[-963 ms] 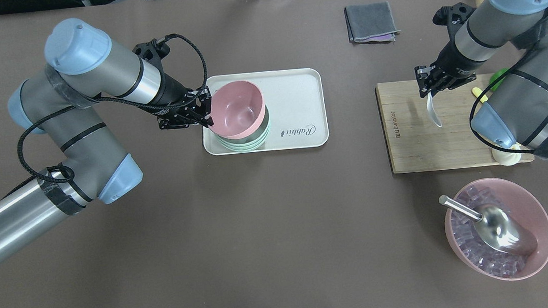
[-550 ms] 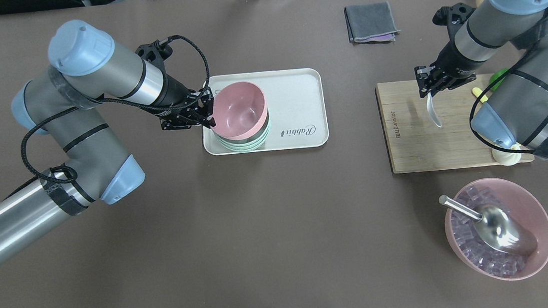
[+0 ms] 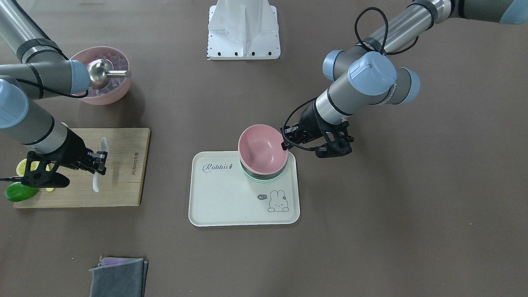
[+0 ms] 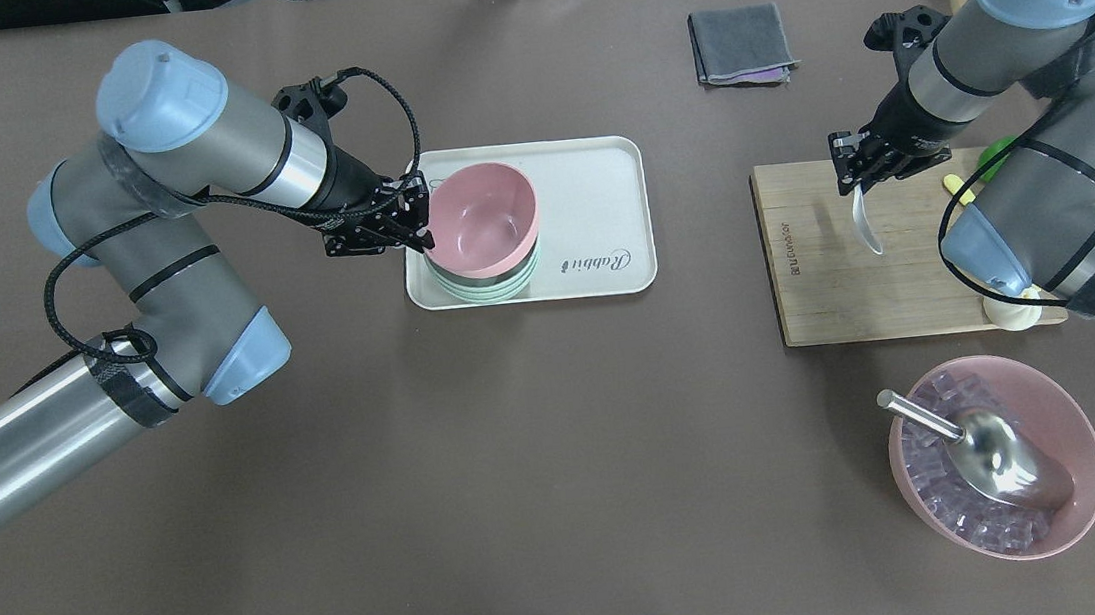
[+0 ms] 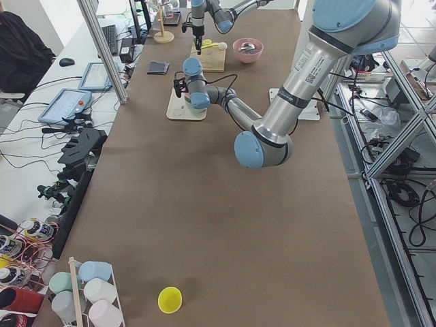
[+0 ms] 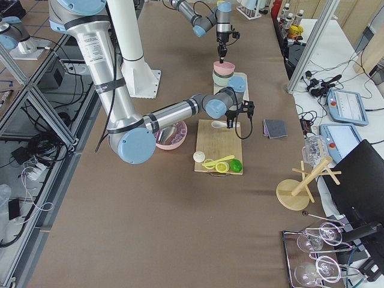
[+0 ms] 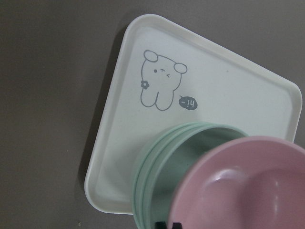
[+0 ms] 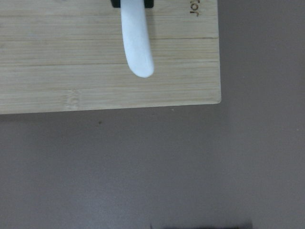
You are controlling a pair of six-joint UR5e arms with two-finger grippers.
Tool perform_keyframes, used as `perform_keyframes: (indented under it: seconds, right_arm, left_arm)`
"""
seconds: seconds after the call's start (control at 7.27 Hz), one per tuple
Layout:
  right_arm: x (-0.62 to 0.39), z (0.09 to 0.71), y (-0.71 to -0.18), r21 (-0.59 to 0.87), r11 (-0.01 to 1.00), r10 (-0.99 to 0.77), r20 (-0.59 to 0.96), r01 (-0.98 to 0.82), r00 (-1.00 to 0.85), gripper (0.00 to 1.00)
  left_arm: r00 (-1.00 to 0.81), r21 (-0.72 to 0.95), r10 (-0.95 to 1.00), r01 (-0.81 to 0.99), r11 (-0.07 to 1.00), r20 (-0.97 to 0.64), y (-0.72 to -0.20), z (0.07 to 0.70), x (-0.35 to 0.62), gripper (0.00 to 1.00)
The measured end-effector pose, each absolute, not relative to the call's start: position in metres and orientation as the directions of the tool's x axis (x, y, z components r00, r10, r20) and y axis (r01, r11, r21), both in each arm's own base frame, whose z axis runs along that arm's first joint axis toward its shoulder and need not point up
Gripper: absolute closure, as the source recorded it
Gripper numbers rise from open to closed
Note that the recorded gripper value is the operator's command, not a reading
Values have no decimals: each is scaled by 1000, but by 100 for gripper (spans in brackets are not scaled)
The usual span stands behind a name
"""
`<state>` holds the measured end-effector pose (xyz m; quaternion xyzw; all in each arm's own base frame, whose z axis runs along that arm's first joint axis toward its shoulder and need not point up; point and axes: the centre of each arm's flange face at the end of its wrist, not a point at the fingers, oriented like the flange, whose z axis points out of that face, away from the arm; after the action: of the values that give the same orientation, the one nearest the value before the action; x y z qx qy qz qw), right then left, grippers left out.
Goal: Stack pink bowl on green and place spoon
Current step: 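Lower the pink bowl onto the green bowl stack and open the left gripper, then lift the white spoon with the right gripper toward the tray while the left arm withdraws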
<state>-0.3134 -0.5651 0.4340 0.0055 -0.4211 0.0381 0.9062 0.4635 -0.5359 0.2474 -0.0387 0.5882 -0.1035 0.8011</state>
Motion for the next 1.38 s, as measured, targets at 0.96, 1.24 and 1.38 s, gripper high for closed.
perform_keyframes:
  seconds: [0.96, 1.24, 1.38]
  right_arm:
    - [-300, 400, -566, -40, 997, 74, 807, -70, 586, 100]
    - [-283, 329, -569, -100, 992, 124, 841, -73, 527, 100]
    - [-281, 277, -564, -128, 989, 151, 844, -79, 515, 100]
  left_arm:
    - [254, -150, -182, 143, 978, -950, -555, 250, 440, 3]
    - [278, -225, -266, 172, 959, -923, -580, 244, 372, 3]
    - [294, -240, -288, 190, 952, -911, -585, 257, 334, 3]
